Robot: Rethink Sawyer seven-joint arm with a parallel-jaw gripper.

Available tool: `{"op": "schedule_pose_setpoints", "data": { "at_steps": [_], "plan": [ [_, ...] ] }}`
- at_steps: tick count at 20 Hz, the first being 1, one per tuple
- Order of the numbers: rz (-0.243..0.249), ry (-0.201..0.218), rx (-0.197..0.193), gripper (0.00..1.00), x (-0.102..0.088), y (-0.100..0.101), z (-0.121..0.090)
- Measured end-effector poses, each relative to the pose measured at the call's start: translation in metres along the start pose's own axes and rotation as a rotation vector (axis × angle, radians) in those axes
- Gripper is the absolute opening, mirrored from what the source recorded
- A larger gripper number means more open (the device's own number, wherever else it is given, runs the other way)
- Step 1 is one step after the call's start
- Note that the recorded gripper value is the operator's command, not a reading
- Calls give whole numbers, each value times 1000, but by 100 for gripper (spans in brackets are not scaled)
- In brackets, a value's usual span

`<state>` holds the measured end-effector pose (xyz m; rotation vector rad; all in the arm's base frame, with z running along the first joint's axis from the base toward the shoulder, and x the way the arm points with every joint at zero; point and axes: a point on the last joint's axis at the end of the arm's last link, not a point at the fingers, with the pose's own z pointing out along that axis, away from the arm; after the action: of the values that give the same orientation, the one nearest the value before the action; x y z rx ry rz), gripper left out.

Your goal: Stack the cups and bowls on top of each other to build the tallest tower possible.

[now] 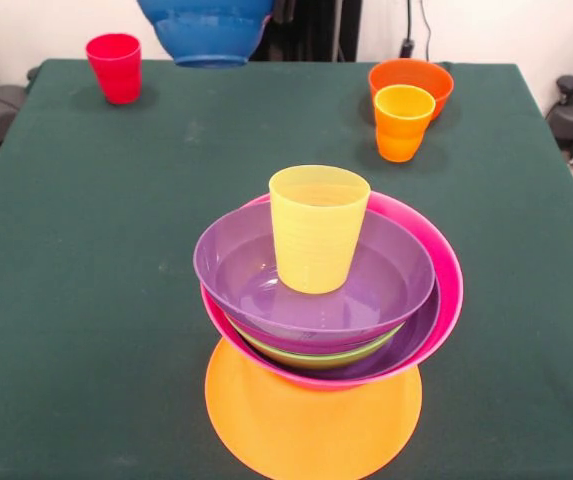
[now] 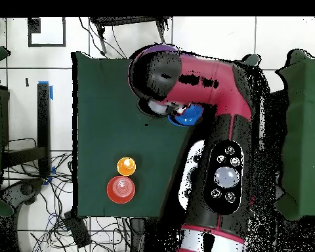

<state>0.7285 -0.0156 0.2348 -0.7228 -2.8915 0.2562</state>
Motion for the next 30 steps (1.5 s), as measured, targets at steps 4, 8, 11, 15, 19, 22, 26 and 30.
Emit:
{"op": "schedule_pose_setpoints", "data": {
  "at_steps": [4, 8, 11, 15, 19, 22, 26, 30],
  "plan": [
    [31, 36, 23, 0, -10, 21, -13],
    [51, 91, 51, 0, -15, 41, -18],
    [53, 126, 68, 0, -17, 50, -17],
    [47, 176, 87, 0, -24, 62, -7],
    [38, 197, 97, 0, -33, 73, 8],
    [31, 204, 99, 0, -40, 82, 19],
    [23, 223, 99, 0, -47, 94, 34],
    [17, 251, 98, 0, -49, 103, 43]
  ]
}}
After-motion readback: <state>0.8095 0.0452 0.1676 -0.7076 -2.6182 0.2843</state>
